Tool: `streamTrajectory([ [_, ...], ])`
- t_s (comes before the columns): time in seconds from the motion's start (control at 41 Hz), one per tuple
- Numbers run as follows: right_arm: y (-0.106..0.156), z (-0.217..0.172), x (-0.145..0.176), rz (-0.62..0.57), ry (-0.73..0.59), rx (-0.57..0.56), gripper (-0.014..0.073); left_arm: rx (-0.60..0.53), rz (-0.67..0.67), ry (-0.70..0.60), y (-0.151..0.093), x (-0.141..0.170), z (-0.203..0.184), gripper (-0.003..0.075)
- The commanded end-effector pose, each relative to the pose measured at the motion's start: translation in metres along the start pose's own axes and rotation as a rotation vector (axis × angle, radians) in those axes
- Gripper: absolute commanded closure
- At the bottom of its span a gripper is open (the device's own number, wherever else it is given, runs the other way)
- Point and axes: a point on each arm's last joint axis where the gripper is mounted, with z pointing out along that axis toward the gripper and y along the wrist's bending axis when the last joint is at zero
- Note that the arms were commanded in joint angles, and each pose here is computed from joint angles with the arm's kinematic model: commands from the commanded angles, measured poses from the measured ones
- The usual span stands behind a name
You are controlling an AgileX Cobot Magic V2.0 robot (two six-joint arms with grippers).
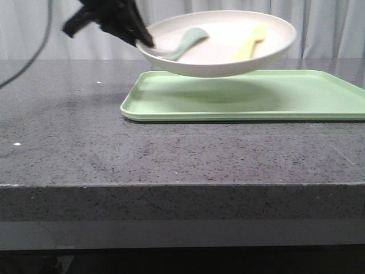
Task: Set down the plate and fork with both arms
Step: 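Lift the plate with the left gripper and lower it onto the green tray, then open the left gripper and raise it away from the plate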
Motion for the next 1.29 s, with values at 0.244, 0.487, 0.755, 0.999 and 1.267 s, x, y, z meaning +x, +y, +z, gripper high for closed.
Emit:
streamTrajectory([
  [0.244,0.001,-0.004,-0.018,-0.010,-0.108,0.002,-0.0050,0.092,-0.027,-0.082,-0.045,-0.020,0.020,0.0736],
  [0.487,0.001,-0.004,-0.018,-0.010,-0.108,0.002,-0.0050,0.051,-0.061,-0.062,-0.036,-0.018,0.032,0.0736],
  [0.755,0.001,-0.004,-0.018,-0.010,-0.108,0.002,-0.0050,0.042,-0.065,-0.041,-0.032,-0.016,0.038,0.0685],
  [0.999,0.001,-0.004,-0.018,-0.010,-0.108,0.002,-0.0050,0.046,-0.042,-0.043,-0.034,-0.016,0.034,0.0378],
  [1.267,0.001,-0.004,-0.018,-0.010,-0.108,0.002,-0.0050,0.070,0.107,-0.127,-0.052,-0.025,-0.010,0.0343],
])
